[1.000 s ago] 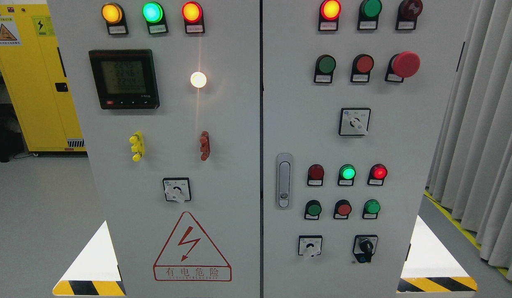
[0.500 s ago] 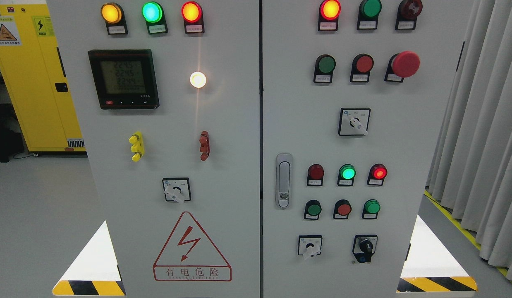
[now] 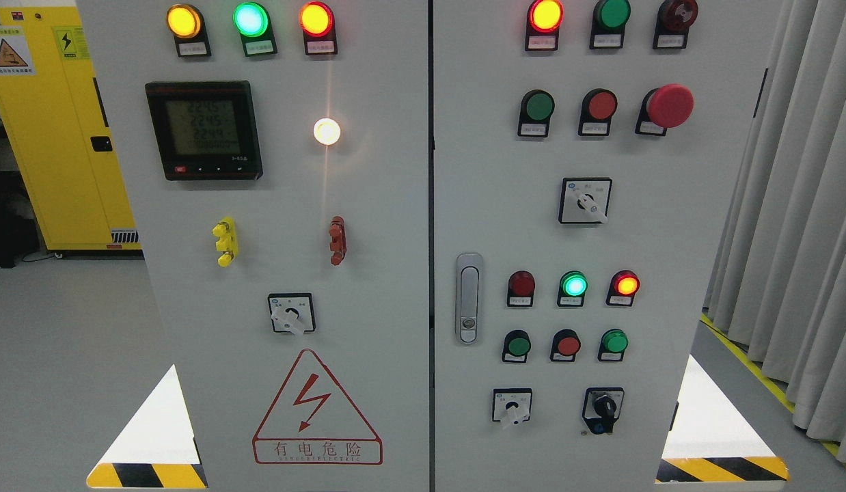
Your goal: Press green start button
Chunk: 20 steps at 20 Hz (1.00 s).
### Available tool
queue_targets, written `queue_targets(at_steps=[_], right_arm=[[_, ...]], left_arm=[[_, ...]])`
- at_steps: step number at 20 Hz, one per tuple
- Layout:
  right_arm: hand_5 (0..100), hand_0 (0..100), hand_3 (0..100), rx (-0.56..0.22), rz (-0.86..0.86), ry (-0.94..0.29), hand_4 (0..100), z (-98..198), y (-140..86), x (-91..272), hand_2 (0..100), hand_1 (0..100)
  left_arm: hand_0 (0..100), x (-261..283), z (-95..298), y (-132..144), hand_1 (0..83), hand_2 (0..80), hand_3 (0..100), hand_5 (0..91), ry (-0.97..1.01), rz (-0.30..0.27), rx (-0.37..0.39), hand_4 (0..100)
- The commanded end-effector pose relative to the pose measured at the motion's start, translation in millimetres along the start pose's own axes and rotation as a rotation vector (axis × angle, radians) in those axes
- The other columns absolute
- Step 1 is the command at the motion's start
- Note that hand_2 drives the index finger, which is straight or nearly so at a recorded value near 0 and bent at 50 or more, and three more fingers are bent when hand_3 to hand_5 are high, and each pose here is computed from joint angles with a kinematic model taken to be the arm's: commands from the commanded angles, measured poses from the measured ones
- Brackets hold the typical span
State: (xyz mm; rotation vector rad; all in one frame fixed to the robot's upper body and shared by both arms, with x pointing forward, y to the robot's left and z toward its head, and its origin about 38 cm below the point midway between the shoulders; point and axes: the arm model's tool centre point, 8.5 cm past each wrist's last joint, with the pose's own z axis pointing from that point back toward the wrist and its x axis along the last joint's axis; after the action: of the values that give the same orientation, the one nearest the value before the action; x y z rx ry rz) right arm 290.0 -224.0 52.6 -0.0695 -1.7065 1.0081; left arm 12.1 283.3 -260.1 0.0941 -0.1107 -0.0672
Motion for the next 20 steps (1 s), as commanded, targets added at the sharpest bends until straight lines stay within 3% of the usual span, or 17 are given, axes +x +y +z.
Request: queue_targets(at_steps=[1,7,8,13,16,20], right_arm=[[42,20,46,-0.207,0.388,-0.173,50,-22.2,-103.2,82.9,0,52],[50,24,54,-0.248,0.570,-0.179,58,-39.9,-134.5,102.2,0,54],[54,25,59,-0.256,0.603,-0.184,60,-43.3,-139.8,107.3,0,55],[59,27,64,-0.268,0.753,-0.165,64,-60.5,-159.7,121.2,0,57],[67,29,67,-0.272,0.795,-0.170,68,-67.5,-165.0,128.2,0,62],[68,31,66,-0.260,0.840,-0.156,69,-76.4,-168.9,131.6,0,62]], left_arm=[[12,24.6,-2.2,3.4,55.6,0.0,0,0.0,-0.051,0.002,0.001,0],[12,25.4,-2.3,-3.6,55.6,0.0,0,0.0,-0.051,0.004,-0.009,0],[12,25.9,-2.3,-9.5,55.6,0.0,0,0.0,-0.053,0.005,-0.018,0],[12,27.5,-1.9,-33.3,55.6,0.0,0,0.0,-0.056,0.010,-0.055,0],[12,28.2,-1.4,-44.2,55.6,0.0,0,0.0,-0.057,0.012,-0.072,0],[12,28.3,-1.4,-45.2,55.6,0.0,0,0.0,-0.057,0.010,-0.074,0]])
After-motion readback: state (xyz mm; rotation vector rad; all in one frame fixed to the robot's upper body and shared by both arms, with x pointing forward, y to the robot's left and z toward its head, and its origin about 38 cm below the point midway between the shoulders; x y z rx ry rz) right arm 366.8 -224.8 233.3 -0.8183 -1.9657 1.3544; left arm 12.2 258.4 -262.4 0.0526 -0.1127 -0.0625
